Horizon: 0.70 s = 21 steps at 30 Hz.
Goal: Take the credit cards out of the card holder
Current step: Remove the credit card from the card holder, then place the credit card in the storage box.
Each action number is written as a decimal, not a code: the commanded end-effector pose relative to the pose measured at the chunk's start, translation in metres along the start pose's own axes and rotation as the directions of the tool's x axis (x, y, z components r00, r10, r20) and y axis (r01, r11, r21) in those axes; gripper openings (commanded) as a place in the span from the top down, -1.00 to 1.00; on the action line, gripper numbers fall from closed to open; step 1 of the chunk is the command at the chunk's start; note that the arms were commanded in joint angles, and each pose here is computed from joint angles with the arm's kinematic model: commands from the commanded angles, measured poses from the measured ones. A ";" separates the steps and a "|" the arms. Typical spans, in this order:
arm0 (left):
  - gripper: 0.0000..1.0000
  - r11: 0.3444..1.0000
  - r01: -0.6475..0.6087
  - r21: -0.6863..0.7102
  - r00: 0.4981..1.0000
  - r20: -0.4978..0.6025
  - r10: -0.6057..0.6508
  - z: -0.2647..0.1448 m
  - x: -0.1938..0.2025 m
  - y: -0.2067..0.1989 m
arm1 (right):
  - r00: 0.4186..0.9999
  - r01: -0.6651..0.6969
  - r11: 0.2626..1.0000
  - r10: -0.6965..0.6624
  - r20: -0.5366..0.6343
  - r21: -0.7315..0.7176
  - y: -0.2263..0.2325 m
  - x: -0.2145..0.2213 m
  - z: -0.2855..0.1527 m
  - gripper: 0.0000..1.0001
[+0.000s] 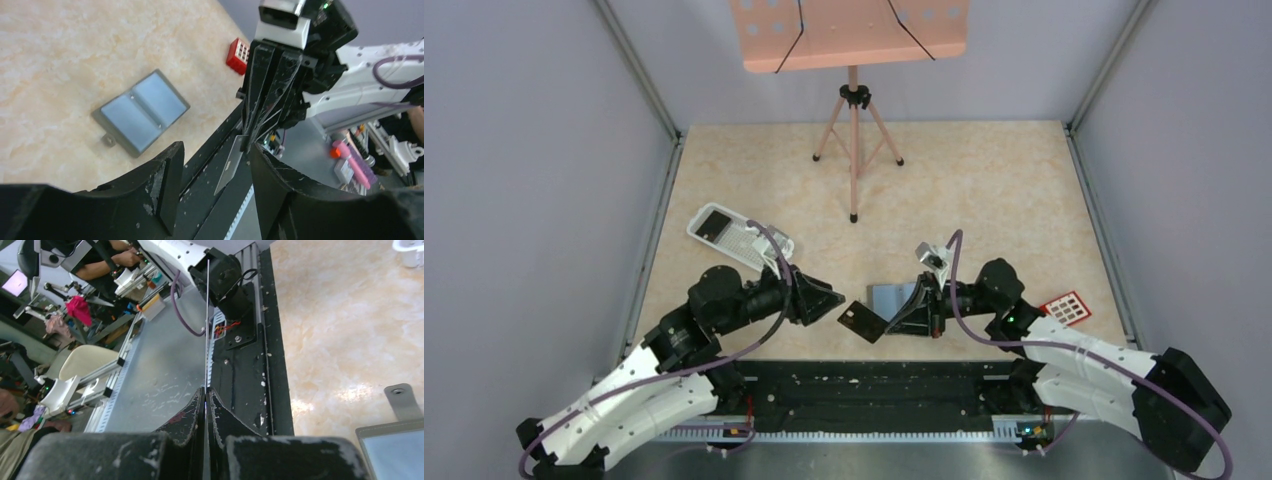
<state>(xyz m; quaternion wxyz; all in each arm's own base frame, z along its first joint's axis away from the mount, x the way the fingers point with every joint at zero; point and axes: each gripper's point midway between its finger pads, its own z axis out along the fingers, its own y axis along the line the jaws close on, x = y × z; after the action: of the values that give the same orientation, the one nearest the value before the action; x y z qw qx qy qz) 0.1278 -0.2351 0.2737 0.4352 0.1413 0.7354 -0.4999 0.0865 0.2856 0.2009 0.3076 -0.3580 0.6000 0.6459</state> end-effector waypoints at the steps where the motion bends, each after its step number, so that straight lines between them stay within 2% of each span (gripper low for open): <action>1: -0.12 0.999 -0.048 0.001 0.990 -0.134 0.047 -0.003 0.015 -0.002 | 0.998 0.056 0.995 -0.057 -0.015 -0.077 0.013 -0.010 0.001 1.00; 10: -0.09 0.999 -0.023 0.033 0.971 -0.236 0.030 0.006 0.029 -0.007 | 0.999 0.049 0.995 -0.051 -0.014 -0.081 0.013 -0.010 0.001 1.00; 16: 0.11 0.997 0.000 0.078 0.957 -0.290 0.022 0.013 0.040 -0.012 | 0.999 0.048 0.995 -0.050 -0.014 -0.082 0.013 -0.009 0.002 1.00; 18: 0.25 0.995 0.010 0.099 0.958 -0.287 0.019 0.015 0.040 -0.015 | 0.999 0.049 0.995 -0.050 -0.014 -0.081 0.012 -0.009 0.002 1.00; 21: 0.75 0.993 0.016 0.113 0.958 -0.286 0.017 0.016 0.040 -0.018 | 0.999 0.044 0.996 -0.045 -0.017 -0.079 0.011 -0.008 0.002 1.00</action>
<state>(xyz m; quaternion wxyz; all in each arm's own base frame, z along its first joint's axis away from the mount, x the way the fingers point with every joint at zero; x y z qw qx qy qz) 0.1038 -0.2568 0.2268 0.2982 0.2193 0.7949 -0.4807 0.0771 0.2844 0.1938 0.2731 -0.3706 0.6002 0.6541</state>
